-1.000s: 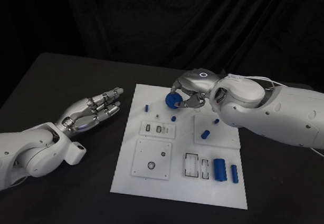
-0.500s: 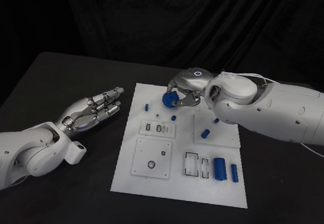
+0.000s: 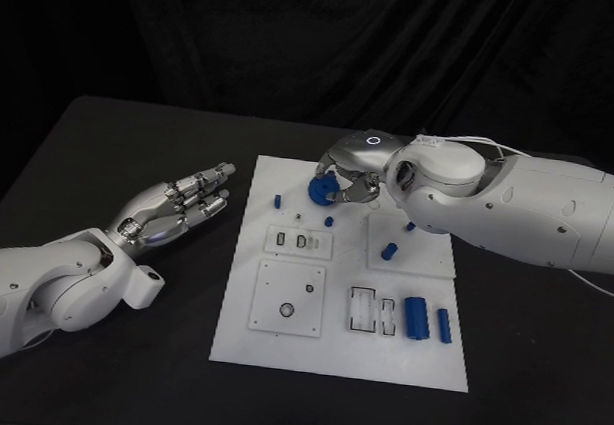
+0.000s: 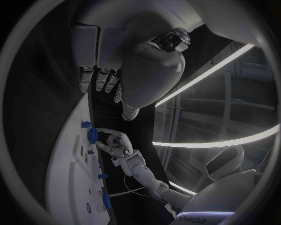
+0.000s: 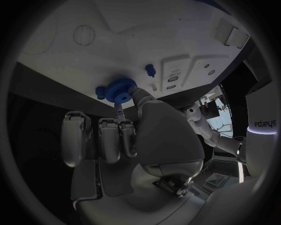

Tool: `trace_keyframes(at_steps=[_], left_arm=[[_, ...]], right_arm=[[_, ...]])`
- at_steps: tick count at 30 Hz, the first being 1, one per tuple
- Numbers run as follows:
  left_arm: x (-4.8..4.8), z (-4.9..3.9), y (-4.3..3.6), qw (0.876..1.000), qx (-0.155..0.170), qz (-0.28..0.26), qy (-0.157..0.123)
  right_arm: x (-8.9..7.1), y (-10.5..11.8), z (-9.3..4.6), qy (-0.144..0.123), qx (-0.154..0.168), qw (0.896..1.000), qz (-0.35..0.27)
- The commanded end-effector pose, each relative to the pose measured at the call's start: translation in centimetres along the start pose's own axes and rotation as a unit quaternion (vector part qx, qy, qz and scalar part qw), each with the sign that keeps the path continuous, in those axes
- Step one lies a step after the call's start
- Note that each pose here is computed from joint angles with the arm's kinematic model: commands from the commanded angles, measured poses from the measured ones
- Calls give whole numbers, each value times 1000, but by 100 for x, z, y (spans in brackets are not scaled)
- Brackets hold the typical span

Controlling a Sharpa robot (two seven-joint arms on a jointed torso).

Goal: Assemble the parts on the task board

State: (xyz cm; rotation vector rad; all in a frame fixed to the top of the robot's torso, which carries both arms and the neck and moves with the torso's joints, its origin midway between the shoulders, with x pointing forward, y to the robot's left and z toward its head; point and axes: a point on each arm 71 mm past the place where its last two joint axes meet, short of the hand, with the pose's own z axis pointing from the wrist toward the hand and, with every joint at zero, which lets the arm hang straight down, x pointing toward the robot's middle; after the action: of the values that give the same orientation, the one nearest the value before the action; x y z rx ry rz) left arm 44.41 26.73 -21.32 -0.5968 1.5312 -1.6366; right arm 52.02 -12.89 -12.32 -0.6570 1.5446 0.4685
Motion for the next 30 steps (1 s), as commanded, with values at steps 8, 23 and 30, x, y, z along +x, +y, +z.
trace_keyframes(at_steps=[8, 23, 30], left_arm=[[14, 11, -97, 998, 67, -5, 7], [10, 10, -93, 998, 66, -5, 7], [8, 10, -92, 998, 66, -5, 7]], right_arm=[[64, -32, -16, 26, 12, 1000, -4], [97, -85, -42, 41, 27, 999, -5], [119, -123, -81, 44, 32, 999, -4]])
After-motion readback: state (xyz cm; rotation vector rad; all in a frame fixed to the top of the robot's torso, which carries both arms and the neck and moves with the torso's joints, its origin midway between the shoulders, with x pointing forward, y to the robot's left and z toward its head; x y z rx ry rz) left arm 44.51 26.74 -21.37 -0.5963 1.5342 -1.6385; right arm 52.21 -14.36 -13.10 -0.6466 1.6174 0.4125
